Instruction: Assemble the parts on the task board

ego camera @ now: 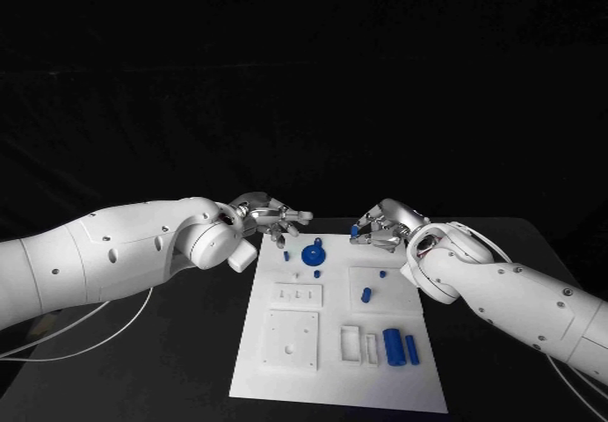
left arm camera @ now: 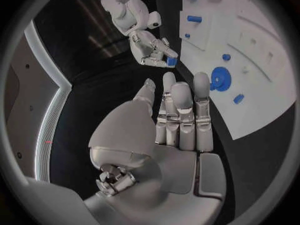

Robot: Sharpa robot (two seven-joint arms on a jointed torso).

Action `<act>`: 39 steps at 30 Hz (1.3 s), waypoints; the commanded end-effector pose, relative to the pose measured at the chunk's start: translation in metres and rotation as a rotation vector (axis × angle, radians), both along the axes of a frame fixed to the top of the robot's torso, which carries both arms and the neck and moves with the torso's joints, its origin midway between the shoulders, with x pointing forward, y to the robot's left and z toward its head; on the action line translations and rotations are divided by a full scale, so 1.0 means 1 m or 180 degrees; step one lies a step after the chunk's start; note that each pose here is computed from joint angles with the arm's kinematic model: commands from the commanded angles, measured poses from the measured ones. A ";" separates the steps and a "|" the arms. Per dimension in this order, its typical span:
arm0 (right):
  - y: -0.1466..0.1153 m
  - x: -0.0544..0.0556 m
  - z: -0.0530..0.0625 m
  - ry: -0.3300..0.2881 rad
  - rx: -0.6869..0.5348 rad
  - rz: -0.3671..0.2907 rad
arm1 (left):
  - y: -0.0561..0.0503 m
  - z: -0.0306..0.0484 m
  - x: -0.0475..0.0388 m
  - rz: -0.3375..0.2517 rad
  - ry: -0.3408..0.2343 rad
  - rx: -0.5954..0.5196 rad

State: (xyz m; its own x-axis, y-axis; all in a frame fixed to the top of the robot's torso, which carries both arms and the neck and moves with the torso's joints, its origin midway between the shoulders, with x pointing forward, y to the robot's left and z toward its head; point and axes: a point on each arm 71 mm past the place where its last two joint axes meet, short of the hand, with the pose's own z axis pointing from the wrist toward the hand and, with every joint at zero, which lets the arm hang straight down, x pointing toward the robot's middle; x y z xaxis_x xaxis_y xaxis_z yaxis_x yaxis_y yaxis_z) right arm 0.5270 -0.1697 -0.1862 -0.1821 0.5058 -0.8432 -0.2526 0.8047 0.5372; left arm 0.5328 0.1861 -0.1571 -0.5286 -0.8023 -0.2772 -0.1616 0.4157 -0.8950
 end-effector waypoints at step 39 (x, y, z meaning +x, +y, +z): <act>0.060 -0.020 -0.002 0.0201 -0.0283 0.0326 | -0.048 -0.0113 0.0010 -0.0172 0.0313 0.0992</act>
State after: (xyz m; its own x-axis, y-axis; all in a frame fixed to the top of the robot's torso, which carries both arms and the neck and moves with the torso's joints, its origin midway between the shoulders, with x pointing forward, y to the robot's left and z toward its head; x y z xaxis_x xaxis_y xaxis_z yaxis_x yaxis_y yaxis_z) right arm 0.5073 -0.1110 -0.1880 -0.2748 0.4283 -0.8609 -0.2971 0.8137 0.4996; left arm 0.5340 0.1415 -0.1708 -0.5945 -0.6710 -0.4431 -0.2262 0.6683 -0.7086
